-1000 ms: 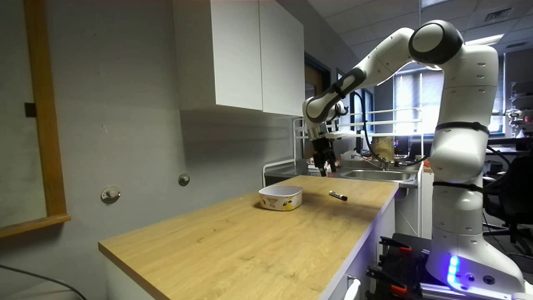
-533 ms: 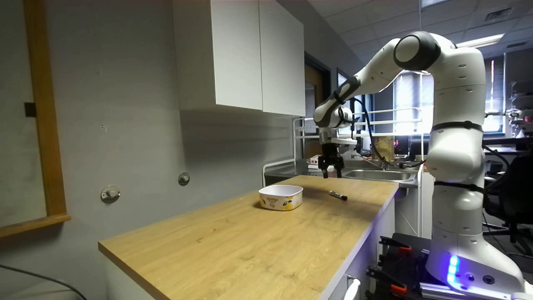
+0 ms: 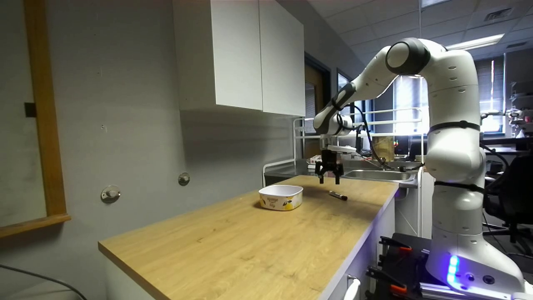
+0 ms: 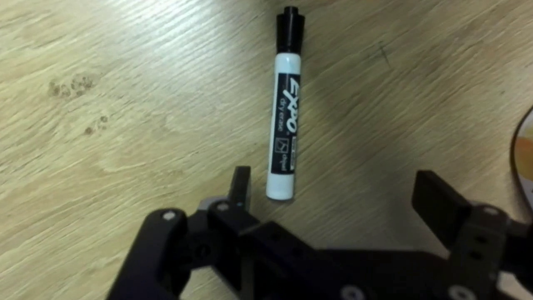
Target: Take the marker from the table and place in the white bowl
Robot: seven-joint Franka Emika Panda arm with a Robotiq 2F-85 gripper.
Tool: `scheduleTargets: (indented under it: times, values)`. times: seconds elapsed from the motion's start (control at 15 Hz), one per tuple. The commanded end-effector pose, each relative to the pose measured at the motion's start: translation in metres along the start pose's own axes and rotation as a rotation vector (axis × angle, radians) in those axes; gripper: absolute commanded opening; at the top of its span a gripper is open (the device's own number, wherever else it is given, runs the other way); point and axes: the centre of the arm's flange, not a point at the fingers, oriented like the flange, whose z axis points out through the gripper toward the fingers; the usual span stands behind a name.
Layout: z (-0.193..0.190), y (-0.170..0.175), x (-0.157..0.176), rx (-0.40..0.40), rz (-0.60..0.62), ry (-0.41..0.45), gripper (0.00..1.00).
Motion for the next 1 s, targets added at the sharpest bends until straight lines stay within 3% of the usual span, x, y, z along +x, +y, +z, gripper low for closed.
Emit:
scheduleTargets:
  times: [0.0, 0.33, 0.4, 0.53, 0.93]
  values:
    - [0.021, 0.006, 0.006, -0.023, 0.064, -0.002, 1.0]
    - [0.043, 0.013, 0.01, -0.047, 0.103, -0.024, 1.0]
    - [0.046, 0.013, 0.01, -0.053, 0.106, -0.024, 0.78]
    - [0.049, 0.013, 0.01, -0.064, 0.109, -0.025, 0.68]
    - [0.043, 0.01, 0.011, -0.084, 0.113, -0.018, 0.21]
